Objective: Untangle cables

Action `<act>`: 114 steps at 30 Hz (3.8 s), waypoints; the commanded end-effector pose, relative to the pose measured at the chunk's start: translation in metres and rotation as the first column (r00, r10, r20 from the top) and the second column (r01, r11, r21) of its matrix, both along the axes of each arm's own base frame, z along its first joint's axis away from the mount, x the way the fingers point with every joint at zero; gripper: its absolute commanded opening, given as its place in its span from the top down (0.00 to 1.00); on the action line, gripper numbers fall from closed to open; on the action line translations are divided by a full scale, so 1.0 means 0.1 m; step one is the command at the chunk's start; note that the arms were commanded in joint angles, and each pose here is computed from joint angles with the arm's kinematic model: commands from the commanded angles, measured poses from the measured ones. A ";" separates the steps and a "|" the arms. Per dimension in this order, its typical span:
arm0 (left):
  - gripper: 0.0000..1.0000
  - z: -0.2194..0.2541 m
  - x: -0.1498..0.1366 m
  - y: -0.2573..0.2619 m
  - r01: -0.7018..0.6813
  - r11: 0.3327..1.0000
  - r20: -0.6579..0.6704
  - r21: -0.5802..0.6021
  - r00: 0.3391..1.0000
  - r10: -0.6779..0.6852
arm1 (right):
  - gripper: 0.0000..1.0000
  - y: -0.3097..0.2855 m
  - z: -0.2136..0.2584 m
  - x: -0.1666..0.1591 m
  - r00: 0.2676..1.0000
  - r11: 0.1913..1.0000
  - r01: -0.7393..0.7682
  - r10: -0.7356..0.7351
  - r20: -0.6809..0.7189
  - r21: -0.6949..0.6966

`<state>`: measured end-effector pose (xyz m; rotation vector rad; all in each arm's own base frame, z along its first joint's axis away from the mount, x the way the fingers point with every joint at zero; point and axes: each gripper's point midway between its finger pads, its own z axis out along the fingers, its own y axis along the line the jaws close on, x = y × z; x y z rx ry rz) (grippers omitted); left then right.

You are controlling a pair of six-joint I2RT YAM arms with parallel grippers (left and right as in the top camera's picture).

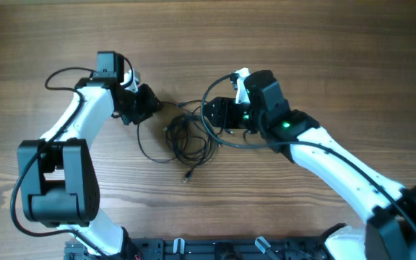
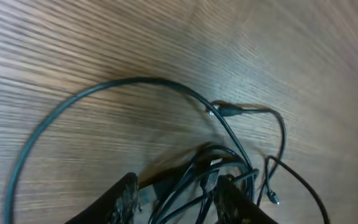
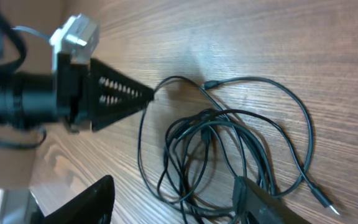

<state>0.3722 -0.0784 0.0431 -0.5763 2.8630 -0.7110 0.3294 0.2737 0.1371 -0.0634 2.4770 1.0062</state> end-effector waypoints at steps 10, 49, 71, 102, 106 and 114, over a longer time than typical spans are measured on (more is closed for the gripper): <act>0.61 -0.18 -0.21 -0.40 0.110 0.994 -0.044 0.018 0.993 -0.109 | 0.41 0.49 -0.71 0.05 0.959 0.973 -0.005 0.070 -0.275 0.229; 0.96 -0.43 -0.14 -0.33 0.095 0.986 -0.053 0.138 0.995 -0.089 | 0.95 0.51 0.05 0.26 0.996 0.979 -0.038 0.022 0.081 0.198; 0.96 -0.44 -0.13 -0.29 0.089 0.983 -0.051 0.163 0.995 -0.082 | 0.95 0.11 2.41 0.03 0.672 0.931 -0.159 -0.142 0.726 0.330; 0.36 -0.03 -0.39 -0.89 0.236 0.930 -0.057 -0.281 0.963 -0.262 | 0.96 -0.76 3.39 0.07 0.211 0.910 0.148 -0.412 0.886 0.388; 0.39 -0.06 -0.66 -1.07 0.352 0.894 -0.080 -0.276 0.919 -0.386 | 0.95 -0.79 3.33 0.12 0.225 0.913 0.169 -0.403 0.887 0.372; 0.57 -0.39 -0.83 -1.15 0.353 0.933 -0.201 -0.076 0.911 -0.361 | 0.96 -0.79 3.31 0.13 0.231 0.914 0.172 -0.400 0.887 0.368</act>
